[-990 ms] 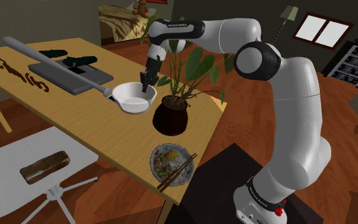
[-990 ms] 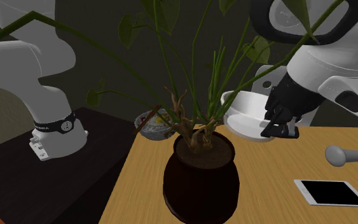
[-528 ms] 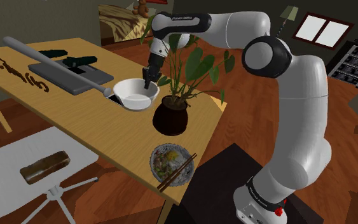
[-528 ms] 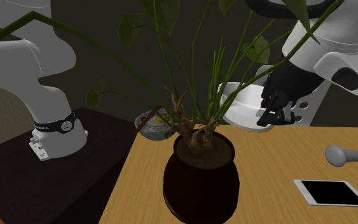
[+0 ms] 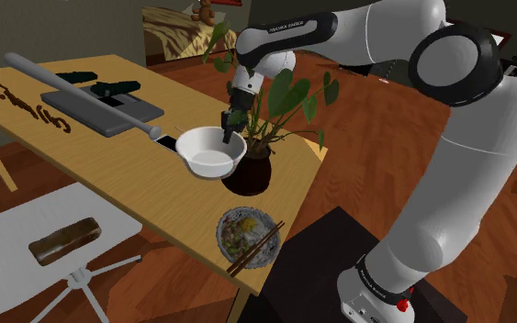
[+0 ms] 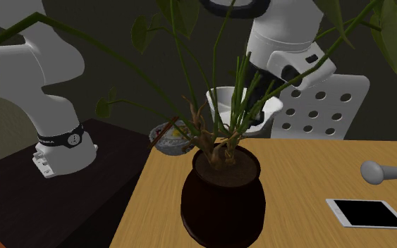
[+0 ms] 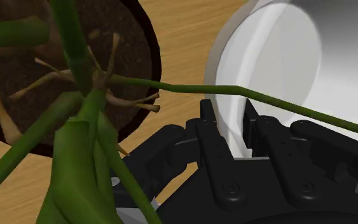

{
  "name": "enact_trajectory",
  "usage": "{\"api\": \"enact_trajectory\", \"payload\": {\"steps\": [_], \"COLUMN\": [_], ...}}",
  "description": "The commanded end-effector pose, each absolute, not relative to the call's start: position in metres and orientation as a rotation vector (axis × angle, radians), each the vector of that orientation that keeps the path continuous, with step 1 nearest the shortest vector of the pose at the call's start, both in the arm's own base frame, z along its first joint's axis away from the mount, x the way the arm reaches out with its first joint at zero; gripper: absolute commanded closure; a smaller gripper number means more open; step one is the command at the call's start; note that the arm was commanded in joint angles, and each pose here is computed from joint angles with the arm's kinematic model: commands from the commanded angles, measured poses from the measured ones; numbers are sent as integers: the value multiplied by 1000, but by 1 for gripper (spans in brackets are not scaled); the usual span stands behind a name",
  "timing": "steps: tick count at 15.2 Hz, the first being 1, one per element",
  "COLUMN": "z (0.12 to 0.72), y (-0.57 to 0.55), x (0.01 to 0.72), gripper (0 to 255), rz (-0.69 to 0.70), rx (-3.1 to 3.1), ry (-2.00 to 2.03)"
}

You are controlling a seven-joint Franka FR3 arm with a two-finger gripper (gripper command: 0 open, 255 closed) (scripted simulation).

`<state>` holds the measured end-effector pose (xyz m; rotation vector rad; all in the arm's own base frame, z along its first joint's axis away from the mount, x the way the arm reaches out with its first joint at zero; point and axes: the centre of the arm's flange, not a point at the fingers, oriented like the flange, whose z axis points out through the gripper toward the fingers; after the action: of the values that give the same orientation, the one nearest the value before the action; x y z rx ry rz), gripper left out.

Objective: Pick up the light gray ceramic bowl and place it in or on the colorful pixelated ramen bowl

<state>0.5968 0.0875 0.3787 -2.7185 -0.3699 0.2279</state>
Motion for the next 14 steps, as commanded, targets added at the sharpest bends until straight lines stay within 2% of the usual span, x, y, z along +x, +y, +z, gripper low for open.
{"api": "enact_trajectory", "payload": {"steps": [1,14], "z": [382,390], "y": [85,83], "x": [566,394], "gripper": [255,255], "rz": [227,227], "rx": [-2719,-2719], "ry": [-369,-369]}}
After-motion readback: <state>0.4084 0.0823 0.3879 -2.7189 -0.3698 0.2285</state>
